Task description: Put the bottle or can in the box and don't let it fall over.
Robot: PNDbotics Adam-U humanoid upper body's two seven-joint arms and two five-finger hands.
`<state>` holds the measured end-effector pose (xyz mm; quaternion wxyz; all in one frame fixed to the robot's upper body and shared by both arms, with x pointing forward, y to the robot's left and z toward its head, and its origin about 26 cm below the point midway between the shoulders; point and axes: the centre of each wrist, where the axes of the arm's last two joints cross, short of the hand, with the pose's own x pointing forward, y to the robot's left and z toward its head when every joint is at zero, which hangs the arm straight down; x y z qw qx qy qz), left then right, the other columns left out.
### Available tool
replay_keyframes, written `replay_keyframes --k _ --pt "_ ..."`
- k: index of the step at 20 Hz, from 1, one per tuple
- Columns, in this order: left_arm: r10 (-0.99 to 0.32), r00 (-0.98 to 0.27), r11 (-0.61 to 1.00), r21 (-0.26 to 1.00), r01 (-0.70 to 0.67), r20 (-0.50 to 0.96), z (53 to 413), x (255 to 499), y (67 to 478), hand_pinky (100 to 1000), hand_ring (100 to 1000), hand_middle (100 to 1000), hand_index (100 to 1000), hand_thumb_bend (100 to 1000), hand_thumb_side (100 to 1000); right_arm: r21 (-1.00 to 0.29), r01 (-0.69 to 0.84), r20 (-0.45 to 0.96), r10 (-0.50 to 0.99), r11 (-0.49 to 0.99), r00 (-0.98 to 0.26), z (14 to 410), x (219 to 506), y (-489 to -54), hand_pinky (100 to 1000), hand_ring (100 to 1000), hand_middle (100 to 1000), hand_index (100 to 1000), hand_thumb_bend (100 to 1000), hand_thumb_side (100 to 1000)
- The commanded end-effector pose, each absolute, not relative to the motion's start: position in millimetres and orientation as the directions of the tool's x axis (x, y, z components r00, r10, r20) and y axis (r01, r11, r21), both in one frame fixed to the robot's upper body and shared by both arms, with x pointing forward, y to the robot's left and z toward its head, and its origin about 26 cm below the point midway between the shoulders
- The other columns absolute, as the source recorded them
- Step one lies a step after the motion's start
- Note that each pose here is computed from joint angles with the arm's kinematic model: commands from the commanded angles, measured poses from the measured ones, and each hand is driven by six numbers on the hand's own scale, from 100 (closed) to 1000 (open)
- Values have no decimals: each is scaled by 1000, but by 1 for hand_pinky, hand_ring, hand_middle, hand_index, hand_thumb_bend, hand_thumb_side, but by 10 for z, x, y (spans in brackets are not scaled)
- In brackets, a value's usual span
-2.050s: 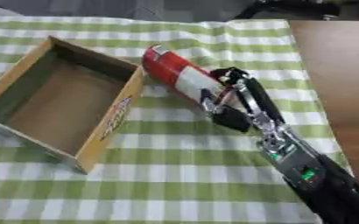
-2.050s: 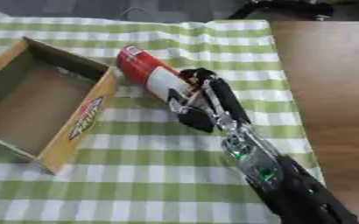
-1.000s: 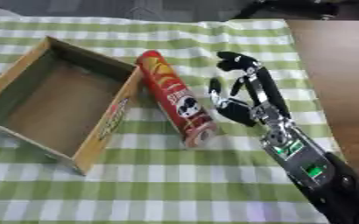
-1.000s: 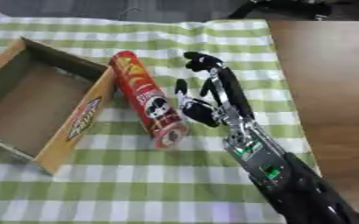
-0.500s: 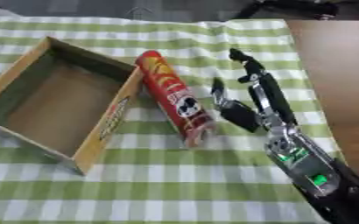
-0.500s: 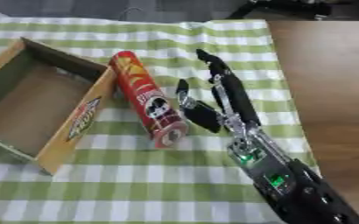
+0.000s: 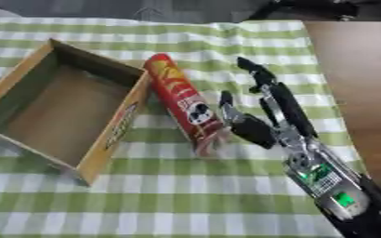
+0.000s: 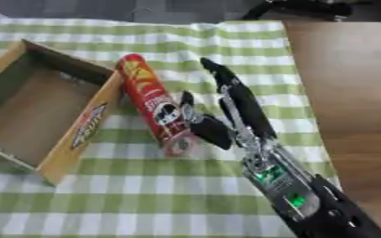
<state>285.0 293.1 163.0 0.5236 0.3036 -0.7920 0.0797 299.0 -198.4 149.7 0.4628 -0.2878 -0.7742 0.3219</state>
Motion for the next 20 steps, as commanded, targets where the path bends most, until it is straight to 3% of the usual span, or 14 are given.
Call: replay_keyframes --k 1,6,20 --pt "-415 -294 800 191 -570 861 1713 2827 2951 555 520 651 700 119 727 -778 141 509 746 612 -430 1582 2936 -1970 771 1000 928 1000 100 663" --pt "-417 -294 801 195 -567 860 1712 2827 2947 556 520 651 700 120 726 -792 80 515 733 605 -444 1557 2908 -1880 776 1000 944 1000 100 705" --pt "-416 -291 803 198 -562 862 1701 2827 2945 557 520 650 700 122 725 -853 42 467 796 521 -385 1249 3058 -1729 824 1000 957 1000 100 687"
